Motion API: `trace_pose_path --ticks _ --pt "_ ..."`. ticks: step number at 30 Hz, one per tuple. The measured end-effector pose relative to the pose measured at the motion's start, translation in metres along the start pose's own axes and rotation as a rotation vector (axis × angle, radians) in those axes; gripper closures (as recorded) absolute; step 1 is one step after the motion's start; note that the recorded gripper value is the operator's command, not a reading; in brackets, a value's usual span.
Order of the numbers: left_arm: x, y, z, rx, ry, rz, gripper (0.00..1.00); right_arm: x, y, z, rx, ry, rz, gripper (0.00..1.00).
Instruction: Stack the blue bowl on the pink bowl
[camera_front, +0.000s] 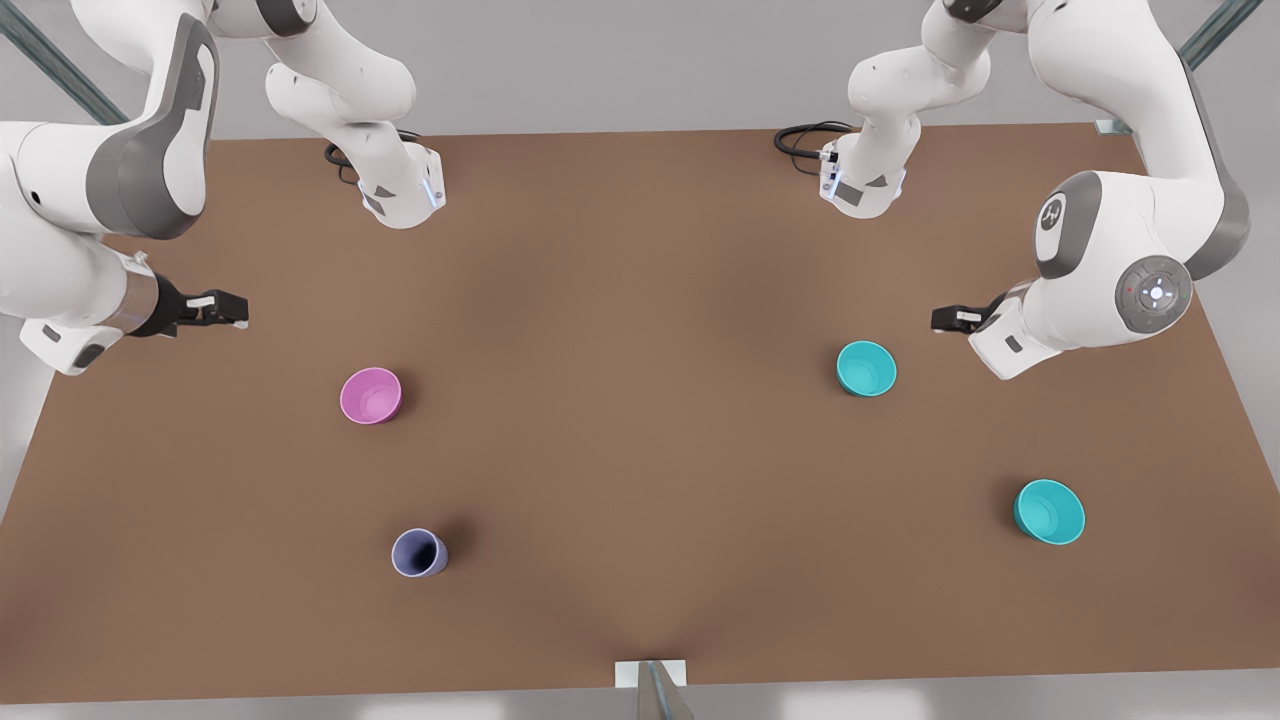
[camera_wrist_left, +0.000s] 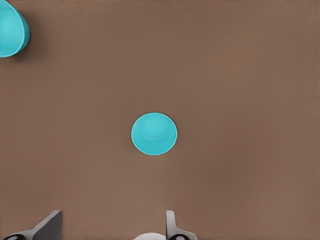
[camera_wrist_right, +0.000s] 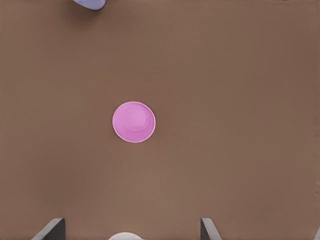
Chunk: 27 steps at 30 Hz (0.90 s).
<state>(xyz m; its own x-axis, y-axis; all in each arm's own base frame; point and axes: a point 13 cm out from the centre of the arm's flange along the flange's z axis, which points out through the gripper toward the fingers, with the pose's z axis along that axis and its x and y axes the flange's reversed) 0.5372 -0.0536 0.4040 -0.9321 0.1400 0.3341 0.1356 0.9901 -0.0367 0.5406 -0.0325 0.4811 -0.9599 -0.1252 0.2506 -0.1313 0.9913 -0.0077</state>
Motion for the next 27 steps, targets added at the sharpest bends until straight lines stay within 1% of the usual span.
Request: trace_pose_path --ticks 3,4,6,7,8,9,13,15,20,23,27 --pt "-0.001 -0.001 0.0 0.0 -0.004 0.001 0.0 -0.002 -0.001 0.005 -0.001 0.008 -0.011 0.0" --pt "-0.001 -0.001 -0.001 -0.001 -0.006 0.001 0.0 -0.002 0.0 0.025 -0.008 0.053 -0.017 0.0" --pt "0.003 -0.003 -0.007 -0.005 -0.017 0.003 0.0 -0.005 0.002 0.092 -0.026 0.162 -0.032 0.0" --pt "0.008 -0.006 -0.013 -0.01 -0.025 0.006 0.0 -0.005 0.004 0.14 -0.038 0.216 -0.039 0.0" --pt "0.014 -0.014 -0.021 -0.018 -0.038 0.016 0.0 -0.003 0.005 0.188 -0.055 0.256 -0.039 0.0" --pt "0.019 -0.023 -0.027 -0.028 -0.048 0.029 0.0 -0.003 0.003 0.223 -0.07 0.263 -0.032 0.0" --pt "0.025 -0.032 -0.031 -0.038 -0.049 0.037 0.0 -0.032 -0.006 0.294 -0.082 0.167 -0.01 0.0" --pt "0.024 -0.026 -0.028 -0.041 -0.041 0.026 0.0 -0.035 -0.002 0.329 -0.093 0.128 -0.002 0.0" --pt "0.021 -0.023 -0.023 -0.045 -0.029 0.017 0.0 -0.067 -0.001 0.354 -0.097 -0.009 0.023 0.0" --pt "0.018 -0.023 -0.018 -0.043 -0.019 0.015 0.0 -0.072 0.002 0.374 -0.107 -0.038 0.039 0.0" --pt "0.016 -0.016 -0.016 -0.034 -0.015 0.0 0.0 -0.066 0.004 0.4 -0.114 -0.035 0.051 0.0"
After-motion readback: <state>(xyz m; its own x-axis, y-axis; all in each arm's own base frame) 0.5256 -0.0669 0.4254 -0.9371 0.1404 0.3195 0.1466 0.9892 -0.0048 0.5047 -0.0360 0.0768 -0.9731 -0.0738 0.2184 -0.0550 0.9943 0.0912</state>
